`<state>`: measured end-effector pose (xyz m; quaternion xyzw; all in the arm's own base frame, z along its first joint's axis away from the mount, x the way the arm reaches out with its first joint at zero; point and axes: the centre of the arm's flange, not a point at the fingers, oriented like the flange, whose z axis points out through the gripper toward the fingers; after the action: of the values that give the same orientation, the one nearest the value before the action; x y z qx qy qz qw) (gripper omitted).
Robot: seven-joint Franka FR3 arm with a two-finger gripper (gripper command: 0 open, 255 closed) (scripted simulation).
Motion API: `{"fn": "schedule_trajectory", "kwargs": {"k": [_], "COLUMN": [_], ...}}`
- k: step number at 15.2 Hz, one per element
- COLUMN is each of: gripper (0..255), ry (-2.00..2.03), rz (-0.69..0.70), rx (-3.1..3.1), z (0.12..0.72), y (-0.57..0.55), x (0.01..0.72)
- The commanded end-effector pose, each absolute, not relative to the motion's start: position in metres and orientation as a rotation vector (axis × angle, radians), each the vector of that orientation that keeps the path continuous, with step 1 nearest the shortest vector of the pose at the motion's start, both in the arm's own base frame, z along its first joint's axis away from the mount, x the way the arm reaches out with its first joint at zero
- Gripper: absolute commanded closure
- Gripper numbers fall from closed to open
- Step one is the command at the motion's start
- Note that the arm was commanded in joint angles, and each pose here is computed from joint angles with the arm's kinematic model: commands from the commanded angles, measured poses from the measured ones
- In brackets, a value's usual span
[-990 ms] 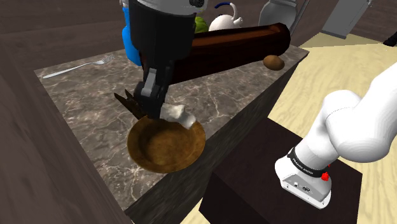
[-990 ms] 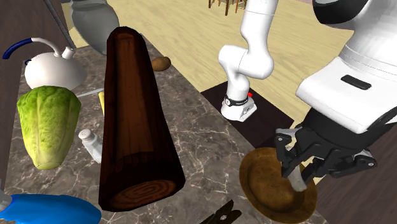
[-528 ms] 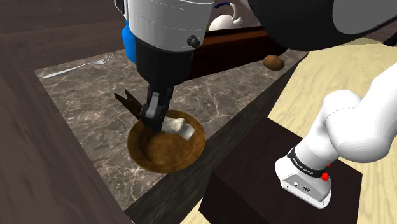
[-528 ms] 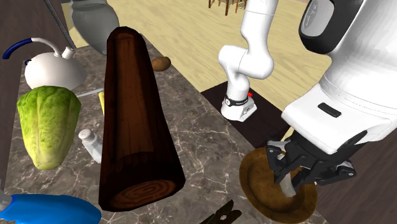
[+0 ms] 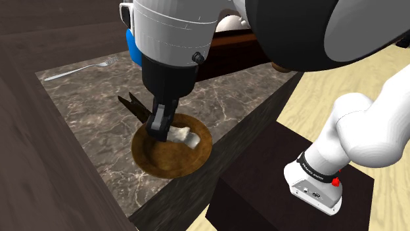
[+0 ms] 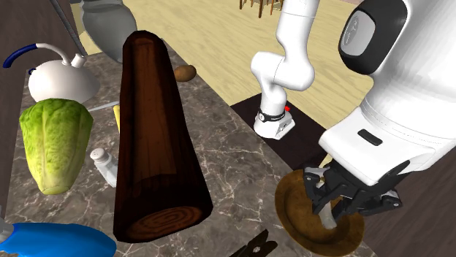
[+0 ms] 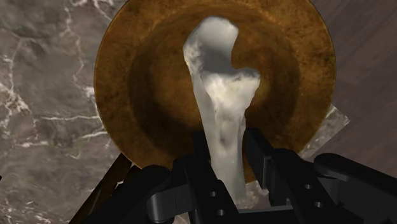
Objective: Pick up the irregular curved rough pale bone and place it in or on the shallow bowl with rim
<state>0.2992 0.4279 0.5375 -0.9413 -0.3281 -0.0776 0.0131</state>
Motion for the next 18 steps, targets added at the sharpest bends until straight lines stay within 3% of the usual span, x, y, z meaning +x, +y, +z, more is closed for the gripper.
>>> {"fn": "schedule_trajectory", "kwargs": {"k": [1, 2, 7, 11, 18], "gripper": [255, 0, 0, 0, 0], "ry": [-1.022, -1.022, -1.022, -1.022, -1.022], "rz": [-0.242, -0.242, -0.242, -0.242, -0.242], "rx": [-2.933, -2.933, -2.933, -2.933, -2.933], "z": [0.537, 0.538, 0.538, 0.587, 0.587], "y": [0.428, 0.428, 0.428, 0.424, 0.424], "x": [0.299, 0.299, 0.299, 0.292, 0.292]}}
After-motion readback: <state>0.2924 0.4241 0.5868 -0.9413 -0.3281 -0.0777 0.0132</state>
